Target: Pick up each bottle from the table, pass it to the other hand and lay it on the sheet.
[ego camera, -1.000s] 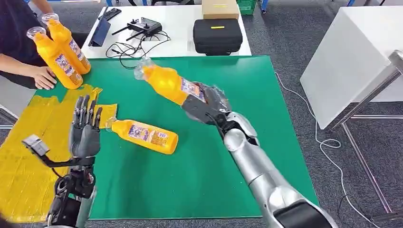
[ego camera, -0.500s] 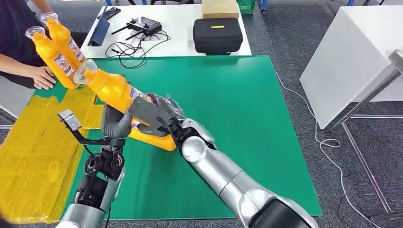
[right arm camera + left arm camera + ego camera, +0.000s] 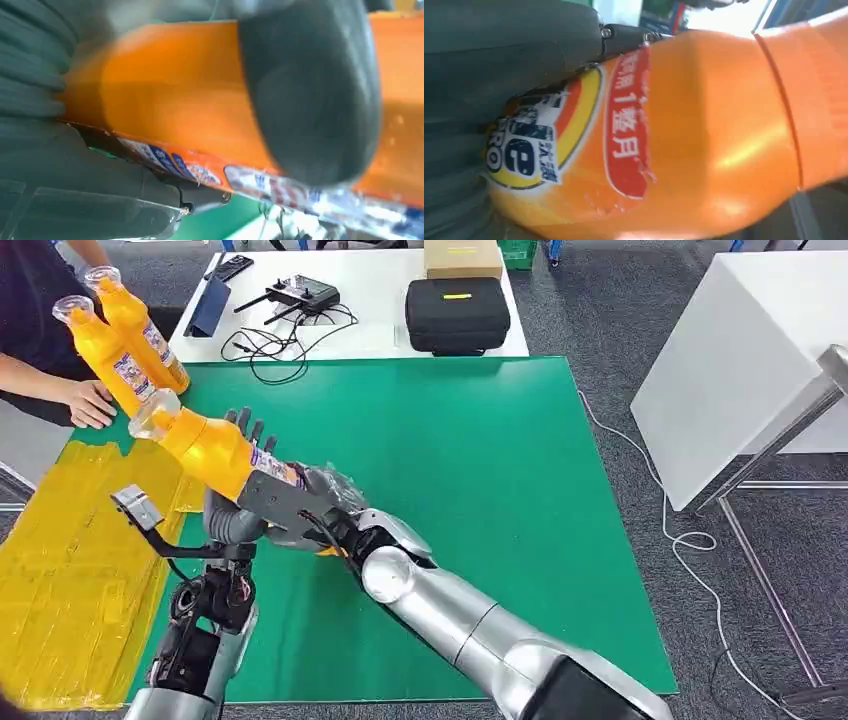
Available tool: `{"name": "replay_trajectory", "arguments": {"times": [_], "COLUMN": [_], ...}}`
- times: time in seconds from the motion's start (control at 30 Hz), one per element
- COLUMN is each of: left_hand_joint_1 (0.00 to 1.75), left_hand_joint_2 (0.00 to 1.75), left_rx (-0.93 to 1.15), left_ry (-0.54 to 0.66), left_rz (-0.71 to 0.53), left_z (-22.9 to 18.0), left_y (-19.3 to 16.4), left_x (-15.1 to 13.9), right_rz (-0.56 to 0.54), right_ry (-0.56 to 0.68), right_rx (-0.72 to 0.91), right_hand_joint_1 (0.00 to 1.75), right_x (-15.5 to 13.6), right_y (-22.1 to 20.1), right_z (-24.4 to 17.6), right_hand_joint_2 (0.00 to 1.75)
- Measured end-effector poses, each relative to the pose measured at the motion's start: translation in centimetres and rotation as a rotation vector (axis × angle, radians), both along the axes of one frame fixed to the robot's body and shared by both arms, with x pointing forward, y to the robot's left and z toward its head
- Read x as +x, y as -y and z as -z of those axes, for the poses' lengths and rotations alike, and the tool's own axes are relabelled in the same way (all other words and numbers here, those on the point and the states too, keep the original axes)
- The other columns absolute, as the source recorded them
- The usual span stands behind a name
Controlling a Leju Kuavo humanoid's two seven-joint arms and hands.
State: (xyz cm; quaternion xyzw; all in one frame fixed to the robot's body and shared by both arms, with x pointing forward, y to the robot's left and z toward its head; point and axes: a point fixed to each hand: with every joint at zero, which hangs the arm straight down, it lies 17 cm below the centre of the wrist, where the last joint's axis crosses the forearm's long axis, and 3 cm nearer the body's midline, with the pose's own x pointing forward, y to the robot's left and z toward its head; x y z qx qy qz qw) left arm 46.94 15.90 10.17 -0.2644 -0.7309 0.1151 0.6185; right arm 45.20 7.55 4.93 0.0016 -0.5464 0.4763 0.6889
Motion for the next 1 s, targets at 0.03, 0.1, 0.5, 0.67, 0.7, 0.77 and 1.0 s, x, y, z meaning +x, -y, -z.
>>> {"name": "replay_trajectory", "arguments": {"times": [0.03,0.1,0.5,0.67,0.7,0.77,1.0], "left_hand_joint_1": [1.75,1.75,1.75,1.75,1.75,1.75,1.75], "left_hand_joint_2": [1.75,1.75,1.75,1.75,1.75,1.75,1.75], "left_rx": [0.007,0.021,0.088,0.111,0.127,0.204,0.853], "left_ry": [-0.003,-0.008,-0.013,-0.002,0.003,0.019,0.174], "left_rz": [-0.003,-0.006,-0.043,-0.048,-0.056,-0.089,-0.510], "left_z": [0.3,0.9,2.4,2.4,2.4,2.3,0.0], "left_y": [-0.2,-0.6,-2.2,-2.6,-2.8,-3.4,-10.7], "left_x": [-0.4,-1.0,-2.5,-2.5,-2.4,-2.1,0.2], "right_rz": [-0.010,-0.021,-0.053,-0.057,-0.059,-0.059,-0.045], "right_ry": [-0.002,-0.001,0.023,0.037,0.036,0.047,0.099], "right_rx": [-0.016,-0.034,-0.096,-0.098,-0.095,-0.085,-0.056], "right_hand_joint_1": [1.75,1.75,1.75,0.00,0.00,0.00,0.00], "right_x": [-0.3,-0.5,-0.6,-0.6,-0.8,-1.0,-0.7], "right_y": [0.0,0.1,1.1,1.4,1.5,1.6,2.4], "right_z": [0.4,0.8,2.3,2.7,3.0,3.2,3.4], "right_hand_joint_2": [1.75,1.75,1.75,0.00,0.00,0.00,0.00]}}
